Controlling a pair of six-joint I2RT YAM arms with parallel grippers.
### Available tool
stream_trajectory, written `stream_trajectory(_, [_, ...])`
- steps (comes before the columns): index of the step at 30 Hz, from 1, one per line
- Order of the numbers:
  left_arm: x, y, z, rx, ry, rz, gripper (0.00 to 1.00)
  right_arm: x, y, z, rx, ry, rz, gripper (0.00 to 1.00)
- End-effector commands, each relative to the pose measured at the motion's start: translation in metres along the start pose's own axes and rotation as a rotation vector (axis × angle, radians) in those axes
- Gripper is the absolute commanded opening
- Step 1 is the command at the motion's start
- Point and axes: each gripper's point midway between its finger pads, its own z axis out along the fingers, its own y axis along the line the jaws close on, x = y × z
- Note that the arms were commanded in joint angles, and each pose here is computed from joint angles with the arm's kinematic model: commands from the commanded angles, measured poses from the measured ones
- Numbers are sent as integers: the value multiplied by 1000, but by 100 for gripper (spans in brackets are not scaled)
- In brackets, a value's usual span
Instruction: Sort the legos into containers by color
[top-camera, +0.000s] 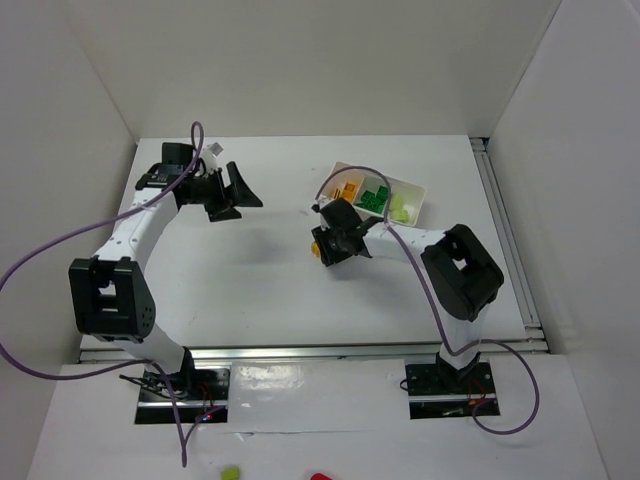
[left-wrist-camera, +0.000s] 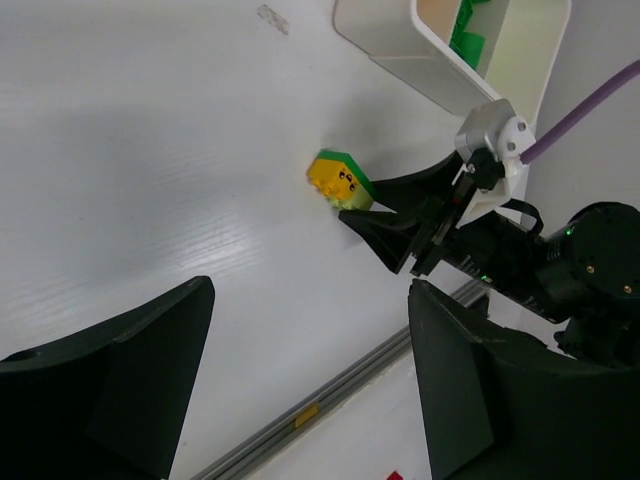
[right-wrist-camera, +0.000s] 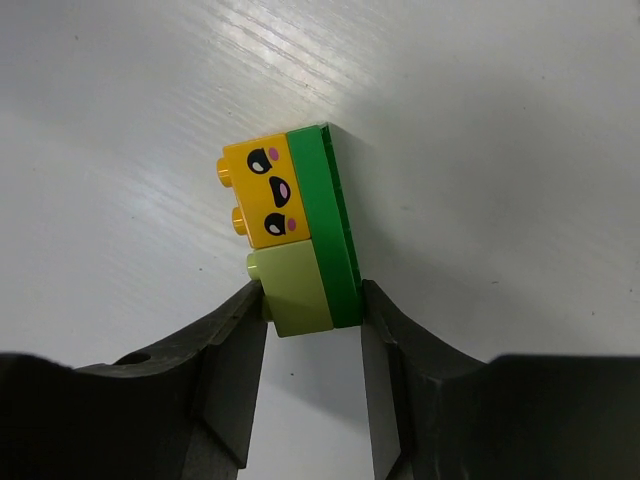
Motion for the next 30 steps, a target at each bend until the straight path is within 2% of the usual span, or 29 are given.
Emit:
stream_trajectory(1, [3,-15,5,114,39,34,87,-38,8,-26,-18,-128,-13,28])
stream_trajectory(3, [27,-30,17,182,117,17,87,-47,10,-43,-29,-178,-3,28])
stream_trajectory(6, [47,-57,36,263,139,48,89,-53,12,-60,-40,-225,8,28])
stream_trajectory(9, [70,-67,60,320,183,42,90,-51,12,-71,-46,-247,27,28])
stream_trajectory(15, [74,-93,81,439,185,60,90,-56,13,-82,-53,-269,38,28])
stream_trajectory(19, [72,-96,95,444,202,83,90,-62,15,-92,-61,-299,47,28])
stream_trajectory(25, [71,-95,109,479,221,57,80,-61,17,-95,-70,-297,46,27])
stream_trajectory(30, [76,-93,120,487,247,48,77,-62,17,-95,-70,-297,46,27])
